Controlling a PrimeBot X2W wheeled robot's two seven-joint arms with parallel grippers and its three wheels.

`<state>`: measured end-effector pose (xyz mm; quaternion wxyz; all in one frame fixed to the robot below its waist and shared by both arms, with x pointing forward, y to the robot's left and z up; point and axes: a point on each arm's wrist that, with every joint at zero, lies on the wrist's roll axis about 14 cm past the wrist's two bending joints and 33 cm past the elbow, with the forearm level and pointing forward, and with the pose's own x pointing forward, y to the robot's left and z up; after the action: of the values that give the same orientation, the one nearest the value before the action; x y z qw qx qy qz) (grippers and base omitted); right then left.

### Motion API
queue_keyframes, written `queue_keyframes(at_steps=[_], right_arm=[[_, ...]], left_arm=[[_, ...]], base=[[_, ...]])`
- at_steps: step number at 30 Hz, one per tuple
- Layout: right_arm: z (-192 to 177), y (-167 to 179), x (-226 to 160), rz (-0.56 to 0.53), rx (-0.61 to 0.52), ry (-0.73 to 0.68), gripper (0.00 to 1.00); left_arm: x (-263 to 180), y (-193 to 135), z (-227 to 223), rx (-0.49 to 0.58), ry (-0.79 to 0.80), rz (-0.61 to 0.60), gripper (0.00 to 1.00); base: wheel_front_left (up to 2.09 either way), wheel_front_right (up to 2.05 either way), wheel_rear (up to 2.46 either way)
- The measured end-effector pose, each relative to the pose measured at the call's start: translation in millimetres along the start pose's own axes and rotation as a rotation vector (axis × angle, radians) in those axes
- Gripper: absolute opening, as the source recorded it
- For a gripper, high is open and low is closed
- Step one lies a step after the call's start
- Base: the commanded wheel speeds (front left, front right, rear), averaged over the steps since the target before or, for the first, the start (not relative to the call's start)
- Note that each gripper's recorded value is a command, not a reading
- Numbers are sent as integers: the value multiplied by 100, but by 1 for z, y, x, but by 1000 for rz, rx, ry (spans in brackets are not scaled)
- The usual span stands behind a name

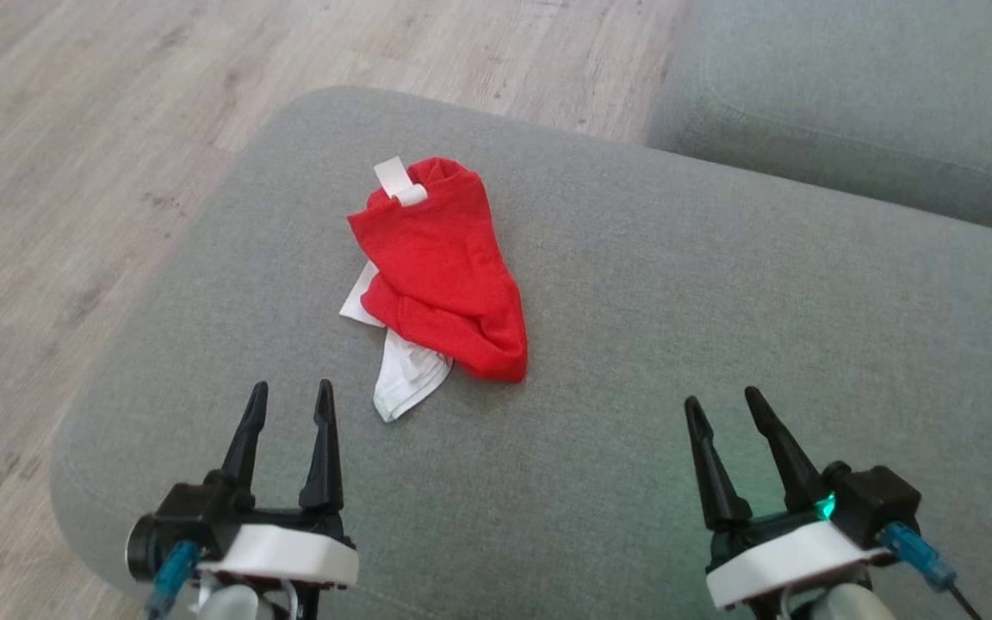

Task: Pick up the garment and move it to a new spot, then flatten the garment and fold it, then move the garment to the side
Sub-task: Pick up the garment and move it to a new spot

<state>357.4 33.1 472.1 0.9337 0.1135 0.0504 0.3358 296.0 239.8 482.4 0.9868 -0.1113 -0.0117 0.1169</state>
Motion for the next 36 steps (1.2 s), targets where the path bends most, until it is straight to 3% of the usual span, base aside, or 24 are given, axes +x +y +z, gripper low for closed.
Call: queue_keyframes(at_steps=[6, 13, 17, 23, 33, 34, 35, 36], right_arm=[[1, -9, 9, -13, 14, -10, 100], [7, -38, 37, -47, 7, -46, 100], [8, -60, 50, -84, 21, -66, 100], [0, -90, 46, -152, 36, -59, 100], [-15, -128, 30, -261, 53, -28, 100], [-16, -130, 29, -268, 53, -26, 100], [-17, -132, 27, -275, 53, -24, 100], [-17, -135, 26, -282, 52, -24, 100]], left_arm=[[26, -9, -3, 66, 44, -89, 100], [128, -28, 31, 280, 156, -225, 100], [161, -42, 4, 380, 336, -307, 100], [181, -28, -49, 484, 578, -340, 100], [208, -22, -93, 548, 703, -349, 100], [207, -23, -98, 545, 717, -353, 64], [205, -24, -102, 545, 730, -362, 0], [204, -26, -105, 541, 737, -370, 0]], base=[[0, 0, 0], [0, 0, 0], [0, 0, 0], [0, 0, 0], [0, 0, 0], [0, 0, 0], [0, 0, 0], [0, 0, 0]])
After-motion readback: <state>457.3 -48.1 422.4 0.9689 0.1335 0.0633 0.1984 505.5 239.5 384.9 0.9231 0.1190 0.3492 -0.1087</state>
